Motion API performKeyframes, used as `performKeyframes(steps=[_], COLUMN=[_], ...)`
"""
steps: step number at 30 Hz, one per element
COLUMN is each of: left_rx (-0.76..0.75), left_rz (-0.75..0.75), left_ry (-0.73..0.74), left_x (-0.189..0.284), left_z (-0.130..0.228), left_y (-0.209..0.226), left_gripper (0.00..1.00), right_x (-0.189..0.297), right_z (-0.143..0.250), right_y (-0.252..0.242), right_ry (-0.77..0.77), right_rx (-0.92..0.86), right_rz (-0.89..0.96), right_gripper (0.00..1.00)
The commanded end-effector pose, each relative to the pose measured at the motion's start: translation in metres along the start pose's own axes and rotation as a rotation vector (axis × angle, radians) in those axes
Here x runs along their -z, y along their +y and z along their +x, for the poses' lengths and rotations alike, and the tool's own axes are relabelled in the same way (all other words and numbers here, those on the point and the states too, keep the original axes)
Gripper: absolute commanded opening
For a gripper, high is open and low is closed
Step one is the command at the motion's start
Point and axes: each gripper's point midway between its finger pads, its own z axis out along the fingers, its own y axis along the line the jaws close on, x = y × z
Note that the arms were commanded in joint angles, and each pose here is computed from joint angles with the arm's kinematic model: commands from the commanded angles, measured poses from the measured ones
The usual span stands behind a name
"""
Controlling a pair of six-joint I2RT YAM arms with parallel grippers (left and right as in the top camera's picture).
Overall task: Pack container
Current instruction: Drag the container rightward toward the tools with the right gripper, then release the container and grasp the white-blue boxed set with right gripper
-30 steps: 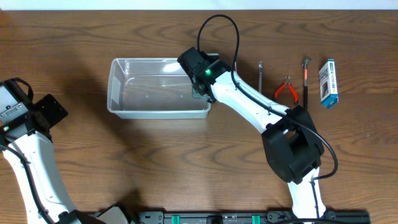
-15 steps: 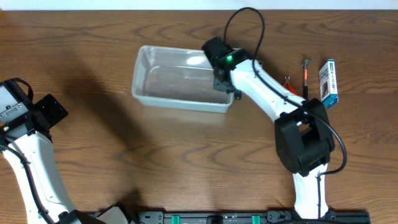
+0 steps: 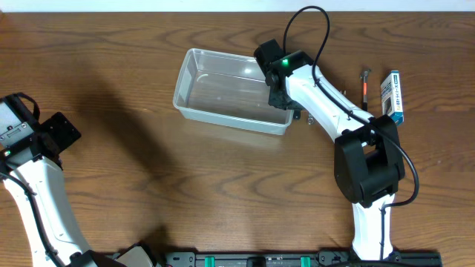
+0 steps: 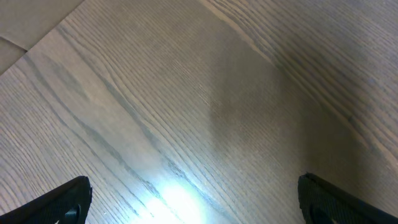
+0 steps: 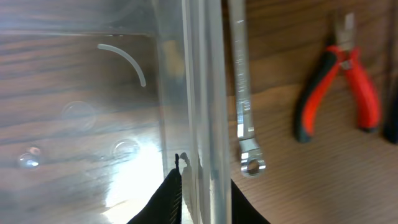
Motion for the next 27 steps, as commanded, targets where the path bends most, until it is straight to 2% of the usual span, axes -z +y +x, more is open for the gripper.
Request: performKeyframes(steps=[1, 7, 9, 12, 23, 25, 27], left_rx=[-0.012, -0.012, -0.012, -0.012, -0.012, -0.012, -0.012], left_rz=[0.000, 0.000, 0.000, 0.000, 0.000, 0.000, 0.000], left_ry=[-0.003, -0.003, -0.003, -0.003, -0.003, -0.003, -0.003], left_x=[0.001, 0.001, 0.001, 0.001, 0.001, 0.001, 0.001], left_z=[-0.004, -0.004, -0.004, -0.004, -0.004, -0.004, -0.004], left_y=[0.001, 0.001, 0.001, 0.001, 0.001, 0.001, 0.001], left_gripper=[0.98, 0.98, 0.98, 0.98, 0.98, 0.98, 0.98], right_x=[-0.002, -0.002, -0.001, 0.000, 0.000, -0.001, 0.003], right_z=[-0.013, -0.013, -0.009, -0.004, 0.005, 0.003, -0.005], right_y=[-0.019, 0.012, 0.023, 0.030, 0.028, 0.026, 0.025], right_ry=[-0.065, -0.062, -0.049, -0.031, 0.017, 0.013, -0.015], right_rx=[0.089, 0.357, 0.432, 0.440, 0.392, 0.364, 0.347], right_rz=[0.105, -0.036, -0.095, -0.138, -0.154, -0.147, -0.145], right_gripper=[0.17, 0.11, 0.16, 0.20, 0.23, 0.31, 0.54])
